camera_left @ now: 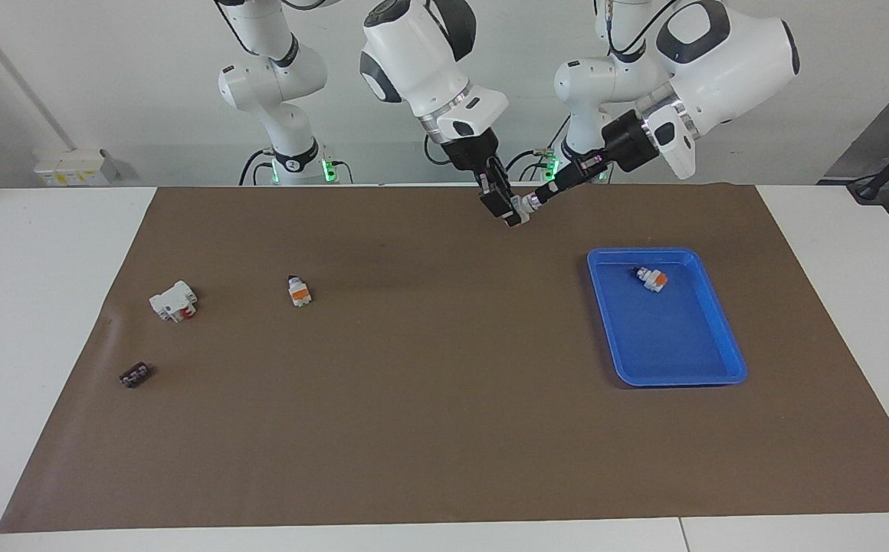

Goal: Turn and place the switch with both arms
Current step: 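Close the left gripper on the switch held by the right gripper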

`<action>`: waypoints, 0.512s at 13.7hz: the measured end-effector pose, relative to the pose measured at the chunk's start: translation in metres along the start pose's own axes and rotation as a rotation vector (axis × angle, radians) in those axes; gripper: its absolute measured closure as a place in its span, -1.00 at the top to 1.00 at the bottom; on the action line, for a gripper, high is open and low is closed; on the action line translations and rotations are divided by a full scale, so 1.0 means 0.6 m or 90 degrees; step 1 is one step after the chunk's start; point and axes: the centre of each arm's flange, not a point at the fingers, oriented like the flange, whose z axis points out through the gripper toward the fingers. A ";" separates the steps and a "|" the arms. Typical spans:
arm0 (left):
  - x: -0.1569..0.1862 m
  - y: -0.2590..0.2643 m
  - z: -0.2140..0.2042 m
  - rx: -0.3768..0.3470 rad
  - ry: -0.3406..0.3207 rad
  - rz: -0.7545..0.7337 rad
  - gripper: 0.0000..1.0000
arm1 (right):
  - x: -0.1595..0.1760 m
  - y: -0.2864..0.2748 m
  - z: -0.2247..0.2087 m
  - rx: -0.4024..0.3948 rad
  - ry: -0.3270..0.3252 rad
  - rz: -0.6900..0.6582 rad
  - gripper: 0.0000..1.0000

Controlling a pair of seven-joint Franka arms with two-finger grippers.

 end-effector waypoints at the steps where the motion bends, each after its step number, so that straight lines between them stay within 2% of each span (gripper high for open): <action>1: 0.000 0.000 0.000 -0.001 0.001 0.000 -0.78 | 0.000 0.000 0.000 0.000 0.000 0.001 -0.16; 7: -0.001 0.000 0.001 -0.005 0.007 0.001 -0.78 | -0.002 0.002 0.000 -0.001 0.000 0.002 -0.16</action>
